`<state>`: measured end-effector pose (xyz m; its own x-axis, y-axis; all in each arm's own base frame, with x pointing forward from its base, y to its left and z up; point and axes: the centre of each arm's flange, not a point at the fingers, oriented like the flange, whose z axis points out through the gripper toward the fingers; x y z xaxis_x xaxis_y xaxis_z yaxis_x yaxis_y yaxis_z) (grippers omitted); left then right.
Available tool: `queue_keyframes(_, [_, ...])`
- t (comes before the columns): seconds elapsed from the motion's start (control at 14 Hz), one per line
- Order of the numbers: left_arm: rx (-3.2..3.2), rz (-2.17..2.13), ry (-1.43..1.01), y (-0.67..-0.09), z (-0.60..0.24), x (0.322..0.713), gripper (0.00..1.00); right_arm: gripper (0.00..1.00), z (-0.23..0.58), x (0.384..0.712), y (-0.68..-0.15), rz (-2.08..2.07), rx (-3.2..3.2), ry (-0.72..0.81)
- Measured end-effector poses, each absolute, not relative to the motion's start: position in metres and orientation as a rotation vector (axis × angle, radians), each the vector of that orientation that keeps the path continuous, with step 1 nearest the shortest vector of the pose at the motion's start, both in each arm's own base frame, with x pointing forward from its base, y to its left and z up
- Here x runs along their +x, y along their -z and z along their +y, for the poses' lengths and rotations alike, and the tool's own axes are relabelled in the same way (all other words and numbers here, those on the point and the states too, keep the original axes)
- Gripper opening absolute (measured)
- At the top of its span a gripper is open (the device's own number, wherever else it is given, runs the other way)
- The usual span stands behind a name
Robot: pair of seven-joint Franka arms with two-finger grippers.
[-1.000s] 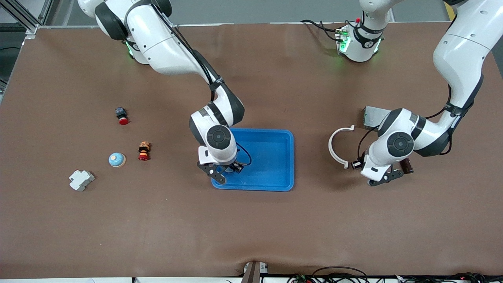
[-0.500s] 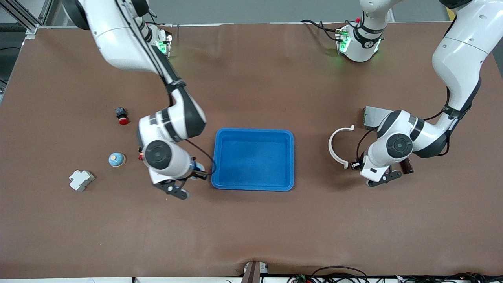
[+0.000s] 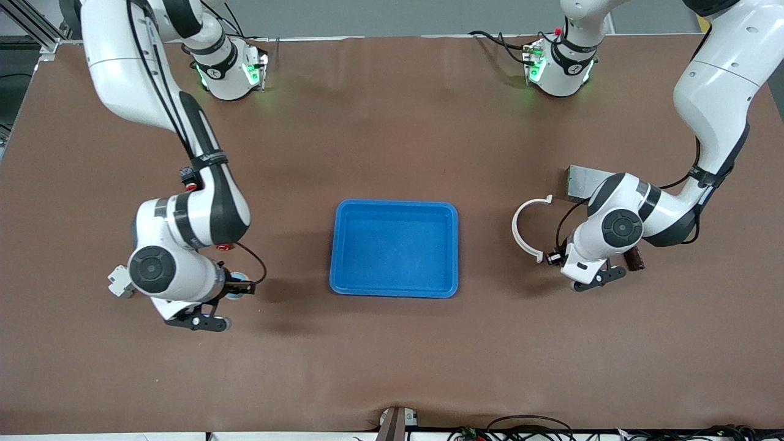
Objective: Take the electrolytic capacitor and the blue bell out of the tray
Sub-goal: 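Place the capacitor beside the valve while the right gripper carries the bell, then retract the left gripper while the right gripper lowers the bell beside the other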
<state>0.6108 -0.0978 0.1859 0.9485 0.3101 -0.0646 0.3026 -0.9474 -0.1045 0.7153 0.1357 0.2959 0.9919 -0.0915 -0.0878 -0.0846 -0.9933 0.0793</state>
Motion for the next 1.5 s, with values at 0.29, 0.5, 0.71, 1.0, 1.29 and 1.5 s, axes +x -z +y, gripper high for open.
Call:
queue_keyframes(0.29, [-3.009,-0.482,-0.112,-0.188,-0.096,0.614,0.78,0.65,0.075,0.722,-0.287,0.011,3.073,0.121])
queue_keyframes(0.5, [-3.001,-0.496,-0.105,-0.192,-0.090,0.617,1.00,0.65,0.033,0.713,-0.270,0.136,3.082,0.030])
queue_keyframes(0.71, [-2.966,-0.502,-0.117,-0.202,-0.082,0.621,1.00,0.65,-0.003,0.702,-0.261,0.243,3.078,0.018])
queue_keyframes(1.0, [-2.928,-0.433,-0.169,-0.236,-0.070,0.630,1.00,0.65,-0.047,0.695,-0.247,0.396,3.052,-0.057])
queue_keyframes(1.29, [-2.928,-0.374,-0.207,-0.264,-0.053,0.638,1.00,0.65,-0.075,0.684,-0.229,0.438,3.035,-0.099])
queue_keyframes(1.5, [-2.937,-0.334,-0.251,-0.273,-0.037,0.638,1.00,0.65,-0.082,0.681,-0.225,0.428,3.037,-0.092])
